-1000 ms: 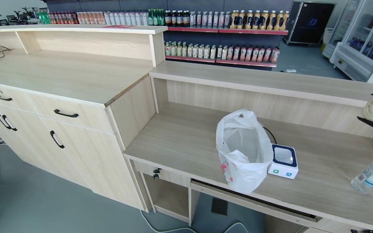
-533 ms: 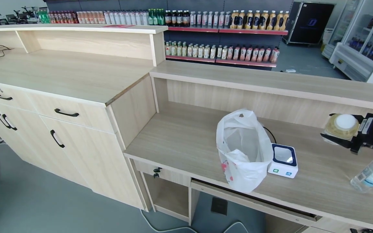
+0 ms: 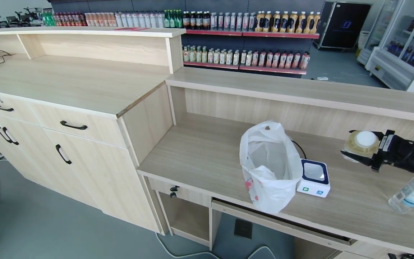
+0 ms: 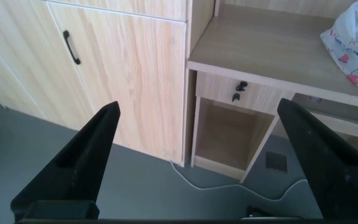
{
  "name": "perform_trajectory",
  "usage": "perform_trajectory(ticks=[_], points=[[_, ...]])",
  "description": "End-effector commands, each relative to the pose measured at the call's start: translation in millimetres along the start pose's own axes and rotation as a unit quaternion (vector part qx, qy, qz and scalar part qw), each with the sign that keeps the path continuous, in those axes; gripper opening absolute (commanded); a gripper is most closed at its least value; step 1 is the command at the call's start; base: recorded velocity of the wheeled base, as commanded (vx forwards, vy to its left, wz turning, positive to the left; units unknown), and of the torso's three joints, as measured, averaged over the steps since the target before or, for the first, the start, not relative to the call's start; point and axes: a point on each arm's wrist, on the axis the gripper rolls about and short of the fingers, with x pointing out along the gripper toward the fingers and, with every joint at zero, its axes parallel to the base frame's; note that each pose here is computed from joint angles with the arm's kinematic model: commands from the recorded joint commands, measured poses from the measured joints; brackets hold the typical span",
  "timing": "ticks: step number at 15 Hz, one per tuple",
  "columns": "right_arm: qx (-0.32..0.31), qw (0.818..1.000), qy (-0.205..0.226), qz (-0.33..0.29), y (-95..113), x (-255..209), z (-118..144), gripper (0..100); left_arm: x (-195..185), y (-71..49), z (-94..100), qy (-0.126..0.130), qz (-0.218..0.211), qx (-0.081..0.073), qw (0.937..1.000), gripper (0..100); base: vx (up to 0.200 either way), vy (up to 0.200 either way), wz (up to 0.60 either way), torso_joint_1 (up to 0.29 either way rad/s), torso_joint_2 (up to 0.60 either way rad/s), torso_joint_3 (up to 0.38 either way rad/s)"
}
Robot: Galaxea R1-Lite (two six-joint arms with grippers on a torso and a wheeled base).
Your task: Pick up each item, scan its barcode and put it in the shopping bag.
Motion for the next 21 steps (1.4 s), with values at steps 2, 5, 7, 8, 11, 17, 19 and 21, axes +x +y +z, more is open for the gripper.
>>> perform_trajectory(ticks=[2, 5, 7, 8, 11, 17, 19, 21], points=[[0.002, 1.0, -0.013, 0.011, 6.4, 12.8, -1.7, 0, 0.0, 0.0, 0.0, 0.0, -0.001, 0.0, 1.0, 100, 0.0, 0.0, 0.0, 0.0, 0.0, 0.0], [-0.005, 1.0, -0.021, 0.014, 6.5, 24.7, -3.7, 0, 0.0, 0.0, 0.0, 0.0, 0.0, 0.0, 1.0, 100, 0.0, 0.0, 0.0, 0.0, 0.0, 0.0], [-0.008, 0.999, -0.028, 0.017, 6.2, 33.5, -5.6, 0, 0.0, 0.0, 0.0, 0.0, 0.0, 0.0, 1.0, 100, 0.0, 0.0, 0.0, 0.0, 0.0, 0.0], [-0.008, 0.999, -0.028, 0.018, 6.9, 34.9, -5.8, 0, 0.0, 0.0, 0.0, 0.0, 0.001, 0.0, 1.0, 100, 0.0, 0.0, 0.0, 0.0, 0.0, 0.0], [-0.008, 0.999, -0.03, 0.021, 10.5, 42.4, -10.5, 0, 0.0, 0.0, 0.0, 0.0, 0.0, 0.0, 1.0, 100, 0.0, 0.0, 0.0, 0.0, 0.0, 0.0], [-0.003, 0.999, -0.026, 0.027, 17.9, 53.3, -11.9, 0, 0.0, 0.0, 0.0, 0.0, 0.0, 0.0, 1.0, 100, 0.0, 0.0, 0.0, 0.0, 0.0, 0.0], [-0.002, 1.0, -0.014, 0.025, 19.6, 53.9, -11.9, 0, 0.0, 0.0, 0.0, 0.0, 0.0, 0.0, 1.0, 100, 0.0, 0.0, 0.0, 0.0, 0.0, 0.0], [-0.002, 1.0, -0.015, 0.026, 20.2, 54.5, -12.0, 0, 0.0, 0.0, 0.0, 0.0, 0.0, 0.0, 1.0, 100, 0.0, 0.0, 0.0, 0.0, 0.0, 0.0]])
